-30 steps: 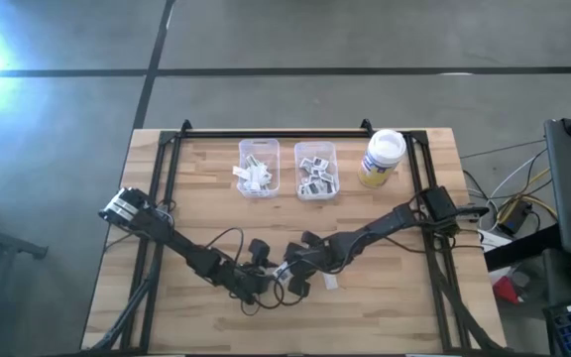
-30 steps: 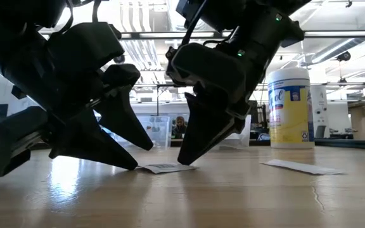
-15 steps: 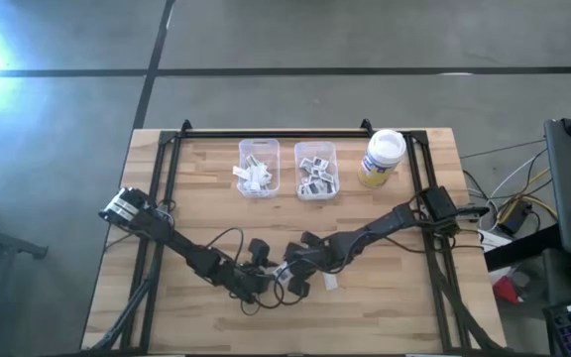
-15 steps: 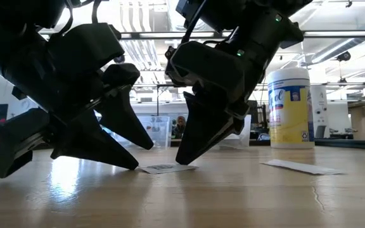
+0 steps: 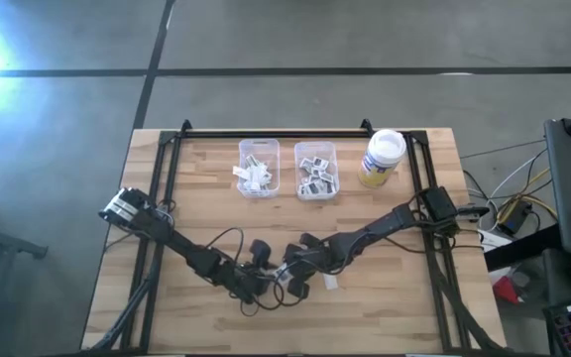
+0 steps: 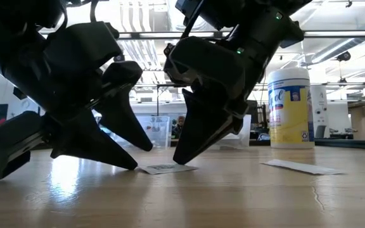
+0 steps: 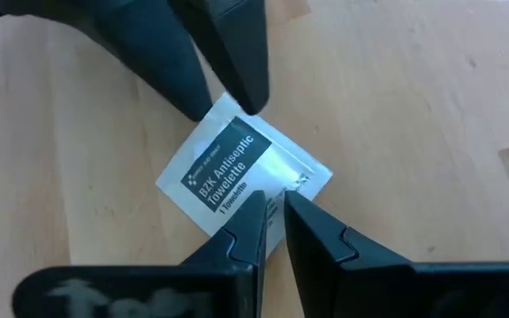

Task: Pick & Place First Aid Supplies
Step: Put the gray towelette pack into the right transparent bin

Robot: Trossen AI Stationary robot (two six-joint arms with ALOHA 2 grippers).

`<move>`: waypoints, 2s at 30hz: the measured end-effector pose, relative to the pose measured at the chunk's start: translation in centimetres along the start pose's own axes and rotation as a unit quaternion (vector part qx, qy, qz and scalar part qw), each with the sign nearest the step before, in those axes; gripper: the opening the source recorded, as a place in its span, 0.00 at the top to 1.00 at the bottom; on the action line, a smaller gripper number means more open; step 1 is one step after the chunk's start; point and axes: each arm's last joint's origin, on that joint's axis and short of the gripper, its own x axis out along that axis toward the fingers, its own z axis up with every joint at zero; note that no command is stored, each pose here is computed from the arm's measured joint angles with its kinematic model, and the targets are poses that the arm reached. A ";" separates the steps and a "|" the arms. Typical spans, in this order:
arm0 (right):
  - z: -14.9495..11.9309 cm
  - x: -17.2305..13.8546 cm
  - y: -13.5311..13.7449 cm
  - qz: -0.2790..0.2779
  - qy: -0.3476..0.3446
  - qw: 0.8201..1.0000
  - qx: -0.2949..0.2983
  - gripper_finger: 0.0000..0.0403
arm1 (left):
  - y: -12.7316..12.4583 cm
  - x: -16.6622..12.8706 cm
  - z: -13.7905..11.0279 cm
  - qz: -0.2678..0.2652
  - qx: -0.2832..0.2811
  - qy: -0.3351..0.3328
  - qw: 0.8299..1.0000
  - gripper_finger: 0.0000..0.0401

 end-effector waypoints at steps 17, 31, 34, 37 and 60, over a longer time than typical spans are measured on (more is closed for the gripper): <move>0.4 0.0 0.4 0.034 -0.009 0.999 0.001 0.89 | 0.1 0.2 0.1 -0.016 0.059 0.003 0.998 0.99; 0.4 -0.9 -0.1 0.016 0.006 1.000 0.003 0.89 | -0.7 -0.7 1.8 -0.029 0.092 0.018 0.995 0.98; 0.1 -0.5 -0.6 0.001 0.009 1.000 0.006 0.89 | -1.0 -0.9 1.8 -0.047 0.103 0.030 0.993 0.98; 0.1 -0.2 -0.8 -0.003 0.010 1.000 0.009 0.89 | -1.1 -0.9 1.7 -0.059 0.103 0.031 0.992 0.97; -0.1 1.1 -0.9 0.011 0.005 0.999 0.052 0.89 | -0.3 0.7 0.8 -0.023 0.106 0.055 0.993 0.72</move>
